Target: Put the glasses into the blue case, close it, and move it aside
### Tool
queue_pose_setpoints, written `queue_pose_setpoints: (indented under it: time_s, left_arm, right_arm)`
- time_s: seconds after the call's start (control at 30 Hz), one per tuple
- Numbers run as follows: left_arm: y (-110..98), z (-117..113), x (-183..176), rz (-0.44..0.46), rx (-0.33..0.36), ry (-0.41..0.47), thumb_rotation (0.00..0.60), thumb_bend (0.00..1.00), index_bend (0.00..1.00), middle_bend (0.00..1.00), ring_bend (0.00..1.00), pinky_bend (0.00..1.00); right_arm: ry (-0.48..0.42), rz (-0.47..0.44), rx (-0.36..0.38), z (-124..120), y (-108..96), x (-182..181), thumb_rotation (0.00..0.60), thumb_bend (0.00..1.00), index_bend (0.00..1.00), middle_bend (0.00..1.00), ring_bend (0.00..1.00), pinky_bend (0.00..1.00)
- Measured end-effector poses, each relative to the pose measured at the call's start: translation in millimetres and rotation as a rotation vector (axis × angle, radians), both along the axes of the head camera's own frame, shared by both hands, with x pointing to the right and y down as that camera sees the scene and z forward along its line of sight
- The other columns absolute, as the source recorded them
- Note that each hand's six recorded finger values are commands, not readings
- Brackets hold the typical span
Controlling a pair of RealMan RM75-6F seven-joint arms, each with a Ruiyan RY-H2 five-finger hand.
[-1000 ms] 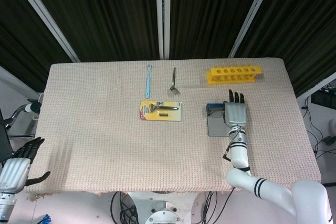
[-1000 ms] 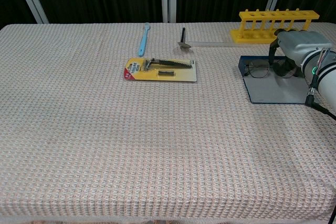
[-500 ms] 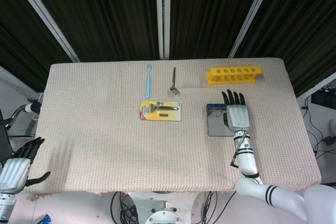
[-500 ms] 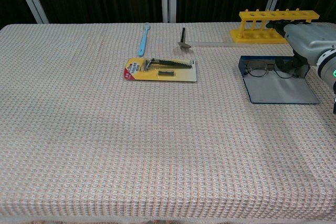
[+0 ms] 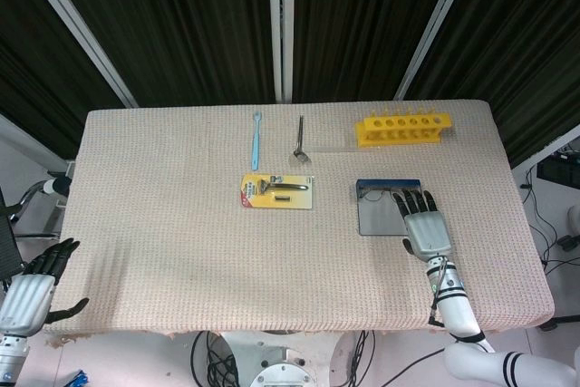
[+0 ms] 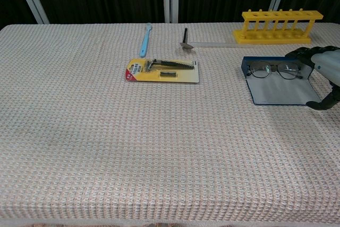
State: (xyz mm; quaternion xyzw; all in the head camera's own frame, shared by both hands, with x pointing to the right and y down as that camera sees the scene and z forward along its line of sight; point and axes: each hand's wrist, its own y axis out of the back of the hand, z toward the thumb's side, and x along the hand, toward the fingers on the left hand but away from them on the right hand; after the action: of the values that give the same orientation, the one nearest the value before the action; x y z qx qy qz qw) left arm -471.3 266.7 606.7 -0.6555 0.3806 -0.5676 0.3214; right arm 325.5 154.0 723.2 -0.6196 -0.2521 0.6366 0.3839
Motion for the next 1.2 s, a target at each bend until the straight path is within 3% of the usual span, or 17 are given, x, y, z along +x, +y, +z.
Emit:
queue_pose_setpoints:
  time_s: [0.8,1.13,1.2]
  left_arm:
    - [1.9,0.9,-4.3,-0.005,-0.012,0.007,0.565,0.16,0.05,0.05,0.08,0.2]
    - [1.5,1.6,-3.9,-0.003,-0.014,0.006,0.566,0.16,0.05,0.05,0.08,0.2]
    - [1.9,2.1,-4.2,-0.003,-0.017,0.004,0.567,0.16,0.05,0.05,0.08,0.2]
  right_arm:
    - [0.077,0.011,-0.029,25.7,-8.5,-8.1,0.6,0.1,0.0,0.0,0.0,0.0]
    - [0.014,0.007,0.035,28.3,-14.4,-13.4,0.6,0.18,0.0,0.0,0.0,0.0]
    - [0.0,0.008,0.051,29.3,-15.7,-12.9,0.6,0.26,0.0,0.0,0.0,0.0]
